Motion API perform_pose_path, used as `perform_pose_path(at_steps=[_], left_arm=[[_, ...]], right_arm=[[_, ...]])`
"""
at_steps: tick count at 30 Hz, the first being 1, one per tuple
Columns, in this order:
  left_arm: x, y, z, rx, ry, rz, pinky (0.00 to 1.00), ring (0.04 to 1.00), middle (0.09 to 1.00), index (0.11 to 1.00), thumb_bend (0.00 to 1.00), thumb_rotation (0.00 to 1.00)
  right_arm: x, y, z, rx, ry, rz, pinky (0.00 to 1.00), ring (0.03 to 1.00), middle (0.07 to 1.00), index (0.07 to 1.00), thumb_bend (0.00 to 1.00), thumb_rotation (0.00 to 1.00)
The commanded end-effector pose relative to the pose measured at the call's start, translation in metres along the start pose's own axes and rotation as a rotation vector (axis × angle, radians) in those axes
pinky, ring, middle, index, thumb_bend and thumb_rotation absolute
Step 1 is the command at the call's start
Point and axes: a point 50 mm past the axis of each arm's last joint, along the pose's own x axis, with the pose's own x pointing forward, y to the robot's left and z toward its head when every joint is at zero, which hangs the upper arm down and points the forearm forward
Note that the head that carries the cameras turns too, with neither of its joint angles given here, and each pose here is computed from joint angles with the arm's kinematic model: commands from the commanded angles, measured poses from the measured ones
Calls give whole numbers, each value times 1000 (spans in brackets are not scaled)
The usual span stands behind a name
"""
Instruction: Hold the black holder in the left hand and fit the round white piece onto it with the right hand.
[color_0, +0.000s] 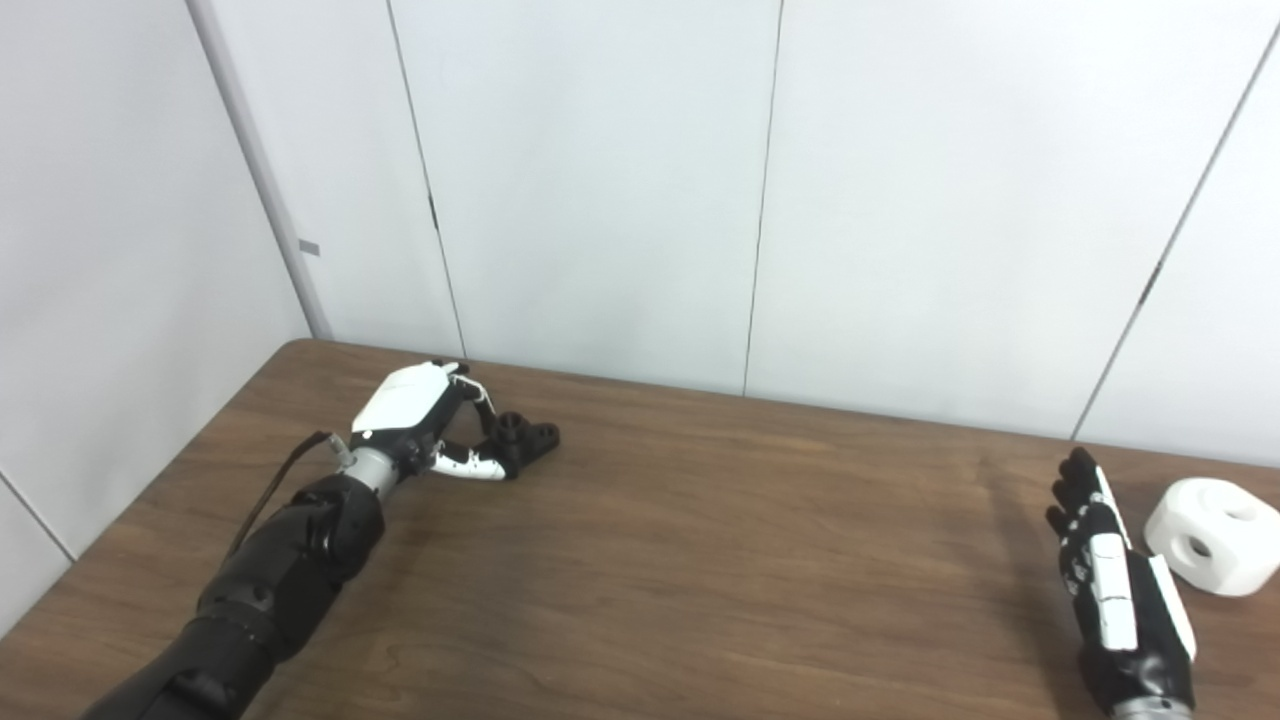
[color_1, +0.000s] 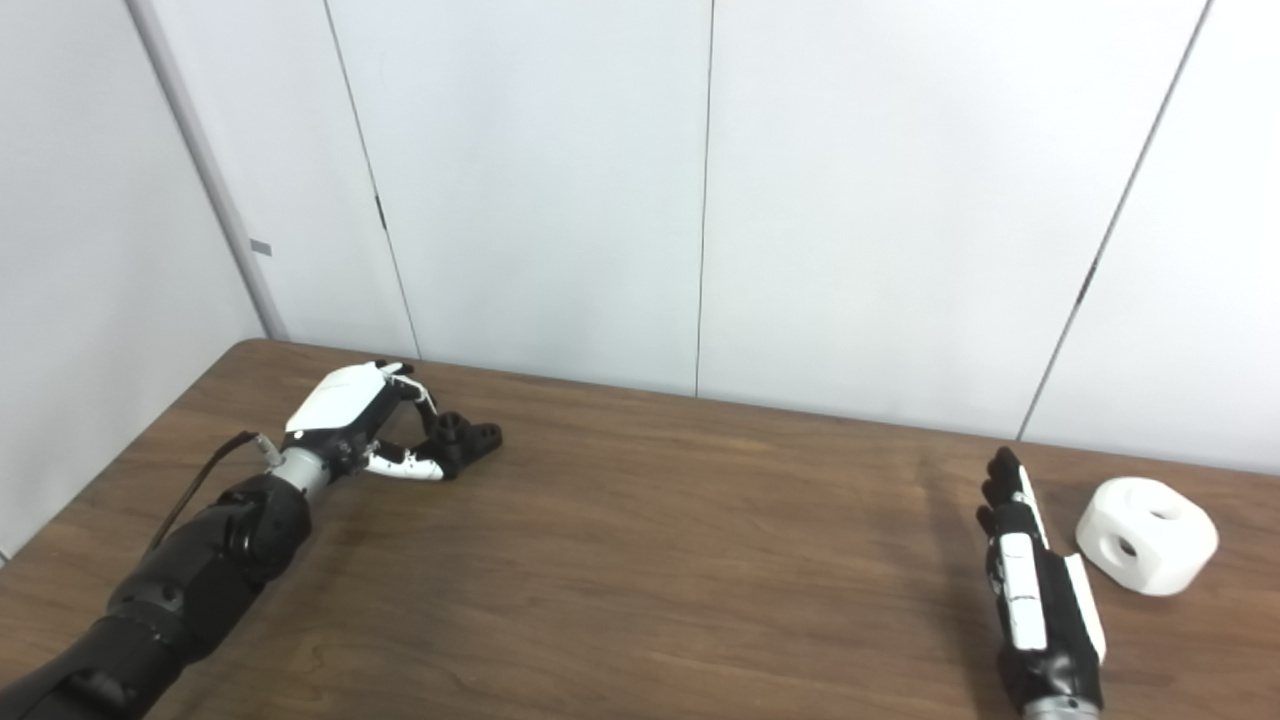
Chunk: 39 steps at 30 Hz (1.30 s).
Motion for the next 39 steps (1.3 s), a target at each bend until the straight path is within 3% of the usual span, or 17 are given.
perform_pose_path(at_steps=[1,10,16,25,39], left_arm=[[9,29,5,6,-53,71,1000,944,740,483,523,50],[1,9,33,-96,-106,19,1000,998,797,483,523,50],[-9,-14,65,-142,-170,-10,1000,1000,817,482,524,53],[-30,-39,114,-202,-298,-69,1000,1000,823,482,524,52],[-48,-77,160,-266,-422,-139,1000,1000,825,482,523,53]], right_arm=[[-18,6,-18,20,40,-13,1000,1000,1000,1000,421,1000],[-19,8,-11,32,36,-16,1000,1000,1000,1000,443,1000],[-17,11,-8,30,21,-20,1000,1000,1000,1000,414,1000],[-16,18,0,23,11,-24,1000,1000,1000,996,467,1000],[-16,25,7,13,-11,-40,1000,1000,1000,982,484,1000]])
